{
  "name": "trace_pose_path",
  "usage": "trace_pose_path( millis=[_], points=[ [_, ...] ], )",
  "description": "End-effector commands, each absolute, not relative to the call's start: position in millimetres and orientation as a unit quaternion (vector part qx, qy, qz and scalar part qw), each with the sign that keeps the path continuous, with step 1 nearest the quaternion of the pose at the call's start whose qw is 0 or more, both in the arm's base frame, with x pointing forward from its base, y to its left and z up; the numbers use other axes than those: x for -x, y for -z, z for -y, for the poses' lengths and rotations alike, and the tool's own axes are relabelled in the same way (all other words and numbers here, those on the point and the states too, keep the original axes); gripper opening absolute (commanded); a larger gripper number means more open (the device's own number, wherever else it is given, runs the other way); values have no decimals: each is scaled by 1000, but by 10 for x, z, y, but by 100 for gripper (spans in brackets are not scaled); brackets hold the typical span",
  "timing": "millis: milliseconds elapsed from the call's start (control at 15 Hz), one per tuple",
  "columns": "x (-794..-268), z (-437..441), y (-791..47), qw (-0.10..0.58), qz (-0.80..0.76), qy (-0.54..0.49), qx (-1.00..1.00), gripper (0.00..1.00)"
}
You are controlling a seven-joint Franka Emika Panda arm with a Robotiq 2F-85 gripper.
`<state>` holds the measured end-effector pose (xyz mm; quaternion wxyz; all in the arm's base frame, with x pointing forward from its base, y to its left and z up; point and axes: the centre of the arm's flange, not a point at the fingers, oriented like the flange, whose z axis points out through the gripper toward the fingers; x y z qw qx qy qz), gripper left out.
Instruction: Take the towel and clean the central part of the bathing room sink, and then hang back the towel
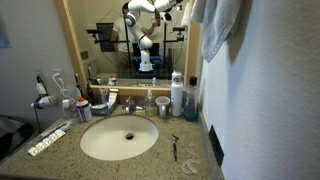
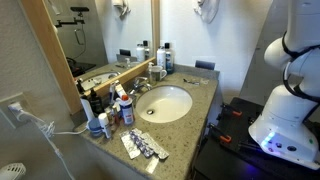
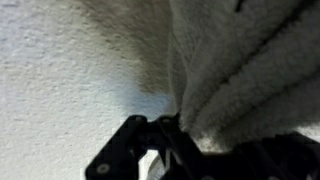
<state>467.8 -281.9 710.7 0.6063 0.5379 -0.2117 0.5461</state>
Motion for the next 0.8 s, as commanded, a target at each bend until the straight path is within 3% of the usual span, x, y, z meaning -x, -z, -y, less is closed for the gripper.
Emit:
trace_pose_path(
  millis=[0, 733],
  points=[
    [-4653, 2814, -7025, 593, 207, -510, -587, 6],
    [-4697, 2759, -7056, 568, 179, -473, -650, 6]
  ],
)
